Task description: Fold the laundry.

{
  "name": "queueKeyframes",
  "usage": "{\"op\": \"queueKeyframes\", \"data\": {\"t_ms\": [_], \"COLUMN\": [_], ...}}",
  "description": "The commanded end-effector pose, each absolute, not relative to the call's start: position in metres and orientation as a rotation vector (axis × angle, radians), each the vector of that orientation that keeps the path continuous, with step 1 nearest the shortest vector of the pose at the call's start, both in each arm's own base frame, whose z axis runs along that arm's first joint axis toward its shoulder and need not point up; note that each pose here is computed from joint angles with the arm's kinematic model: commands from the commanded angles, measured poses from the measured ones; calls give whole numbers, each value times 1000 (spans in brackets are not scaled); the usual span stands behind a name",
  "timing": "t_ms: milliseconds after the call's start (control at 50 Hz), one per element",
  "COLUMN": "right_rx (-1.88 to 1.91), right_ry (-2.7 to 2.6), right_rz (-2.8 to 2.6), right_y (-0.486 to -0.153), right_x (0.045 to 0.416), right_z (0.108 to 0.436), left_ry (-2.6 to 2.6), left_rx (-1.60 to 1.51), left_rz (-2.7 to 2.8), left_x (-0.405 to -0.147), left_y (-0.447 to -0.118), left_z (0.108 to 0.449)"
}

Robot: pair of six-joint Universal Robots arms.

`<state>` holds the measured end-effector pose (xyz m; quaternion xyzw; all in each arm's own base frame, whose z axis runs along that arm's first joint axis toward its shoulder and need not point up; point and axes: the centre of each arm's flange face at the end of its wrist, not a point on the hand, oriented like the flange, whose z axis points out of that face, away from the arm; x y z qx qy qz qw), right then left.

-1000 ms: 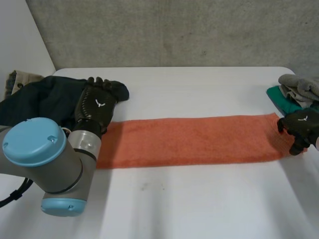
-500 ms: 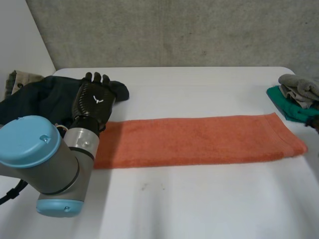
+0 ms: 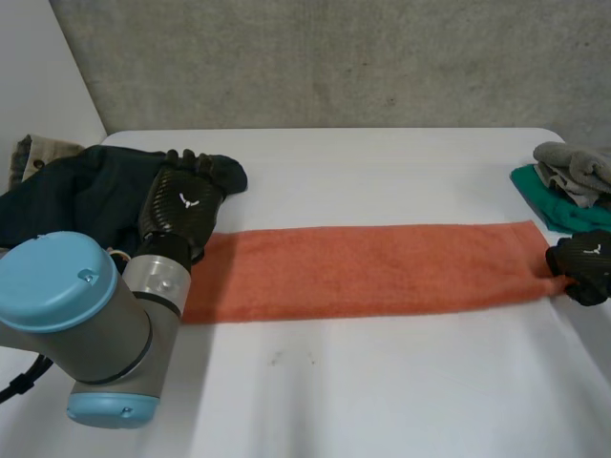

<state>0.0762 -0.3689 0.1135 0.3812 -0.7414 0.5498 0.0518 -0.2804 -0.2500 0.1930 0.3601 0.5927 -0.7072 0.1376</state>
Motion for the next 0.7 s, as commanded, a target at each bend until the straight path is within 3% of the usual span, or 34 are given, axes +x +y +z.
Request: {"op": "queueKeyframes", "data": {"t_ms": [20, 200, 300, 480, 580, 700], "right_rx": [1048, 757, 805, 1018, 1392, 1781], "right_ry": [-2232, -1884, -1779, -1665, -1570, -1446], "right_rz": [1580, 1365, 1361, 1843, 2108, 2238], "right_y": [-380, -405, -405, -380, -320, -244], "right_x": [59, -10, -5, 138, 250, 331], "right_z": [113, 146, 167, 213, 216, 191], "left_ry": [1715, 1707, 1702, 1676, 1654, 1655], "left_rx": [1041, 1034, 1030, 1002, 981, 982], "left_rz": [-2045, -2052, -2058, -2093, -2118, -2121], "left_x": [-280, -280, -280, -279, -278, -277], "left_y": [-250, -249, -249, -247, -245, -242], "left_z": [193, 196, 198, 211, 222, 222]}}
